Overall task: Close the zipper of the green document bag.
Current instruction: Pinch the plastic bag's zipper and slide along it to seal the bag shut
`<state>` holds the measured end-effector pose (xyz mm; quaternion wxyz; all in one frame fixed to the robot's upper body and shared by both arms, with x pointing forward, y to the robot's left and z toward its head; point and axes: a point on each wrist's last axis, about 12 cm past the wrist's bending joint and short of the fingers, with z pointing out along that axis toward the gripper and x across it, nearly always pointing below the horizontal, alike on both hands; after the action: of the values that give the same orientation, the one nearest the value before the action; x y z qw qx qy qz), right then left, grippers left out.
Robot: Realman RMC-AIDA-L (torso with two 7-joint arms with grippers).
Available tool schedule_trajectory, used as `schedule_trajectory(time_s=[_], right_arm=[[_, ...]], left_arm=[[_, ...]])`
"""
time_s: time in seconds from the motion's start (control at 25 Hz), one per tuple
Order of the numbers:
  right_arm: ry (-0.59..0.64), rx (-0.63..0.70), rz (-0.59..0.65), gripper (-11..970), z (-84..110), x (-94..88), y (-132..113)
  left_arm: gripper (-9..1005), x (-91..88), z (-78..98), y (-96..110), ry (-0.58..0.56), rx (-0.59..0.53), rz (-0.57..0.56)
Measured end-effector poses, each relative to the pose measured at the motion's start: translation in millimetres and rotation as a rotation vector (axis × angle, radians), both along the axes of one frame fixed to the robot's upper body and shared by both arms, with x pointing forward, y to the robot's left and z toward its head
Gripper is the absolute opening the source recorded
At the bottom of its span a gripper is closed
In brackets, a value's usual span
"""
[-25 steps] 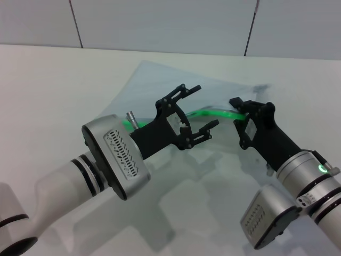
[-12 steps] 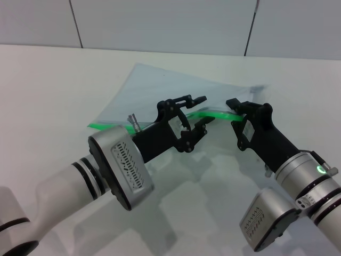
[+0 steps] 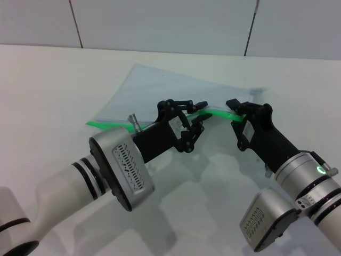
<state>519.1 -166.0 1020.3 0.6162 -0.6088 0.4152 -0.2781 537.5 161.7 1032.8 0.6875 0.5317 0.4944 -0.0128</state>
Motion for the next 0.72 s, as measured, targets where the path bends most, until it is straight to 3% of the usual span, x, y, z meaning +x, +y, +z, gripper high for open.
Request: schedule_trajectory(time_s=[0.4, 0.72], right_arm=[[-0.009, -0.026, 0.03, 34, -1.5, -2.0, 0.4], [-0.008, -0.027, 0.032, 33, -1.7, -2.0, 0.5]], left_arm=[[113, 0.9, -2.2, 0.6, 0.013, 0.016, 0.008], [90, 1.7, -4.1, -1.5, 0.035, 0.025, 0.017]])
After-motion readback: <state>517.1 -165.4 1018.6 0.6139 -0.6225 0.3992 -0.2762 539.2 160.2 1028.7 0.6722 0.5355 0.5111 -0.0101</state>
